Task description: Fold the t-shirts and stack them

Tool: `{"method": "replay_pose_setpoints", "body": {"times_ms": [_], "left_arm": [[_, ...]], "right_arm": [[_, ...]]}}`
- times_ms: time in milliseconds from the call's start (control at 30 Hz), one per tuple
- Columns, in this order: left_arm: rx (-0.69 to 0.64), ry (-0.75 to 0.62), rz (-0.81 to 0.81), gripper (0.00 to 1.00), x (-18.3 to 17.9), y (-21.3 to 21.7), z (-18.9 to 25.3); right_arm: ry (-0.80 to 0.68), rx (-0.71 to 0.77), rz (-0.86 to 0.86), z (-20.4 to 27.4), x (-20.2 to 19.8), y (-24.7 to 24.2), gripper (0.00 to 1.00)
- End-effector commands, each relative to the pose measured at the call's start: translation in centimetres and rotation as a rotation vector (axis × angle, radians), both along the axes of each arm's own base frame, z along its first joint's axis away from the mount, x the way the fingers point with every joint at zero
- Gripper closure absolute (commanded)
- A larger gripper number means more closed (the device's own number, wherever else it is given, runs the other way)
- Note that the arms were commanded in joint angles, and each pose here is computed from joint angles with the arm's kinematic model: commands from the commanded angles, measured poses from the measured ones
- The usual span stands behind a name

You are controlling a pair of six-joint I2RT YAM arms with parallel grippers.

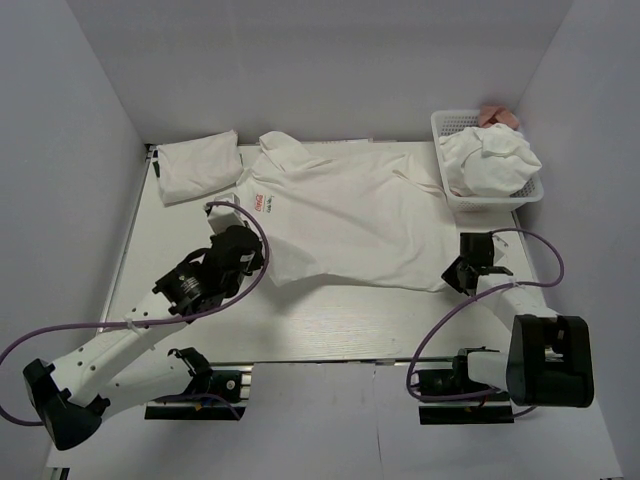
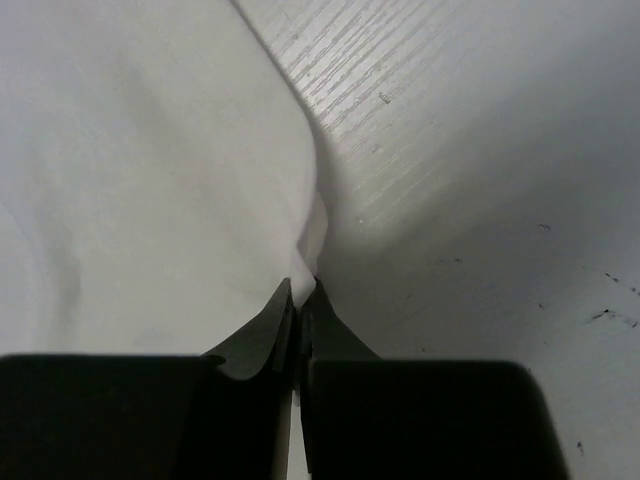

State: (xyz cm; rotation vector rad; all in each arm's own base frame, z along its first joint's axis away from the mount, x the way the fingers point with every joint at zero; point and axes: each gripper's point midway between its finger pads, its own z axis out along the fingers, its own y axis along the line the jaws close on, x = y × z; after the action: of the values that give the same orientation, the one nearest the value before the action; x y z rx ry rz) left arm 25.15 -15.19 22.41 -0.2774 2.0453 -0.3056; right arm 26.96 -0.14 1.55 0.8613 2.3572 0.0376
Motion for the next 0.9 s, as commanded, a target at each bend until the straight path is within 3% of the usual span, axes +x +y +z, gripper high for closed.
{"method": "replay_pose_setpoints", "body": {"times_ms": [0, 33, 200, 367, 433, 500, 533, 633, 733, 867], "left_arm": [[-0.052, -0.111, 0.064, 1.00, 1.2, 0.7, 3.6], [-0.070, -0.139, 0.081, 1.00, 1.5, 0.7, 4.3], [-0.115, -0.331, 0.021, 1.00, 2.0, 0.5, 13.3], [-0.159, -0.521, 0.054, 1.00, 1.0, 2.9, 22.6], [-0.199, -0.588, 0.025, 1.00, -0.4, 3.8, 25.7], [-0.212, -0.679, -0.041, 1.00, -2.0, 4.2, 29.7], [-0.217, -0.715, -0.061, 1.00, -2.6, 4.5, 31.1], [-0.221, -0.850, -0.174, 1.00, -5.8, 5.2, 36.4], [-0.244, -0.971, -0.226, 1.00, -8.9, 6.9, 41.2], [-0.302, -1.141, -0.227, 1.00, -13.1, 10.3, 46.9]], "right_arm": [[-0.066, 0.008, 0.012, 2.7, 1.3, 0.3, 1.00], [-0.064, -0.012, 0.010, 3.4, 1.1, -0.1, 1.00], [-0.405, -0.082, -0.006, 17.2, 3.2, -1.3, 1.00], [-0.655, -0.137, 0.027, 28.9, 1.1, -1.6, 1.00], [-0.760, -0.155, 0.032, 34.1, -0.4, -1.7, 1.00], [-0.806, -0.174, 0.064, 36.3, -1.1, -1.5, 1.00], [-0.877, -0.202, 0.080, 39.9, -2.3, -1.5, 1.00], [-0.916, -0.245, 0.109, 44.5, -4.1, -1.6, 1.00], [-0.932, -0.241, 0.146, 46.6, -5.6, -1.0, 1.00], [-1.075, -0.227, 0.255, 51.2, -8.5, 0.9, 1.00]]}}
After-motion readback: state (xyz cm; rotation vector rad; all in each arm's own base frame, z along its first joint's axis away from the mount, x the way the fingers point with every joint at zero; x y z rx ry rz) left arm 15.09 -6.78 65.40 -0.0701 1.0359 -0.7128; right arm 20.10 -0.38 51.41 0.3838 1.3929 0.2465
